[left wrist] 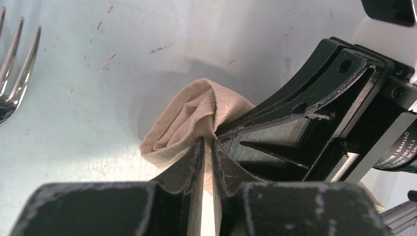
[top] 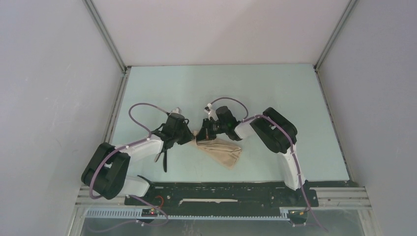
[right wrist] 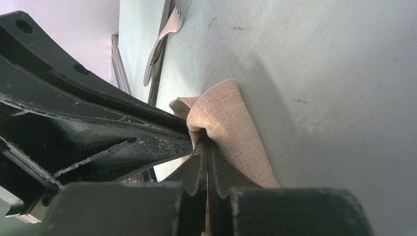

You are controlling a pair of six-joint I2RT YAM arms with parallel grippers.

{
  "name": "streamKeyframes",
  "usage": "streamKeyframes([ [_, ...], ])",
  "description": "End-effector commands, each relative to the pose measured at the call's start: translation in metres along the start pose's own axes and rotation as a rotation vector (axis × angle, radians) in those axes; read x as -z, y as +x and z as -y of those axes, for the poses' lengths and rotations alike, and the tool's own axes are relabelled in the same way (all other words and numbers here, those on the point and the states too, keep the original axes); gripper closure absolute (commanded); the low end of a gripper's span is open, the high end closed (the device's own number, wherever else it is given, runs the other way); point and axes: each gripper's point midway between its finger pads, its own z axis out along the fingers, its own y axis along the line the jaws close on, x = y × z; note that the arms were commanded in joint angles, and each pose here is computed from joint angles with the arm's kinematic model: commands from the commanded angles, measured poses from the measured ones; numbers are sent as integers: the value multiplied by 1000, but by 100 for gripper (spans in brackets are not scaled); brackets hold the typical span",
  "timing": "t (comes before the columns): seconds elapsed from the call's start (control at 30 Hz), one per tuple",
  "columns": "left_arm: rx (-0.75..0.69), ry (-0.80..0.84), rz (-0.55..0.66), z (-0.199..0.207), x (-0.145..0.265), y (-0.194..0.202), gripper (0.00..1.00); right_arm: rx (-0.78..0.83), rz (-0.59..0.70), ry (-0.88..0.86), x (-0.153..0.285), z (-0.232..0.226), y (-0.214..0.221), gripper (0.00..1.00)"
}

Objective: Fold the napkin into a case and place the utensils inside
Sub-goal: Grasp the top corner of the smaller rectangle folded napkin from the folded napkin.

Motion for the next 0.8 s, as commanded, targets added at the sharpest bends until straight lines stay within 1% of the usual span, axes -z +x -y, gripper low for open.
streamKeyframes([
  [0.0, 5, 44, 11, 13, -9, -4, 85, 18, 1, 70, 10, -12, -1, 100],
  [0.03, 2, 37, 14, 10, -9, -3, 84, 9, -15, 104, 16, -11, 2, 100],
  [0.1, -3, 24, 4, 5, -10, 1, 85, 33, -13, 100, 31, -25, -3, 98],
  [0.17, -8, 11, -9, 1, -13, 5, 86, 47, -24, 89, 44, -39, -6, 92],
  [0.23, -8, 13, -21, 1, -16, 8, 86, 48, -53, 80, 58, -52, -6, 89],
  [0.27, -9, 14, -24, 1, -17, 8, 86, 57, -68, 87, 66, -55, -3, 85],
  [0.3, -12, 14, -25, 1, -18, 8, 86, 75, -83, 104, 75, -57, 0, 78],
  [0.33, -14, 14, -26, 1, -18, 8, 86, 105, -95, 136, 85, -55, 2, 69],
  [0.37, -18, 17, -26, 2, -18, 7, 86, 143, -114, 187, 100, -52, 7, 59],
  [0.4, -21, 16, -27, 2, -18, 8, 86, 201, -118, 247, 112, -46, 8, 52],
  [0.47, -22, 15, -27, 1, -18, 8, 86, 383, -138, 388, 132, -32, 10, 44],
  [0.5, -23, 12, -28, 0, -18, 9, 86, 508, -166, 482, 138, -25, 14, 38],
  [0.57, -25, 12, -34, -1, -17, 11, 86, 656, -196, 598, 148, -18, 17, 36],
  [0.63, -30, 17, -39, 0, -17, 11, 86, 744, -204, 634, 149, -17, 16, 33],
  [0.7, -34, 21, -44, 1, -17, 12, 86, 769, -203, 622, 146, -18, 12, 29],
  [0.77, -39, 24, -50, 1, -18, 13, 86, 770, -262, 639, 145, -13, 16, 29],
])
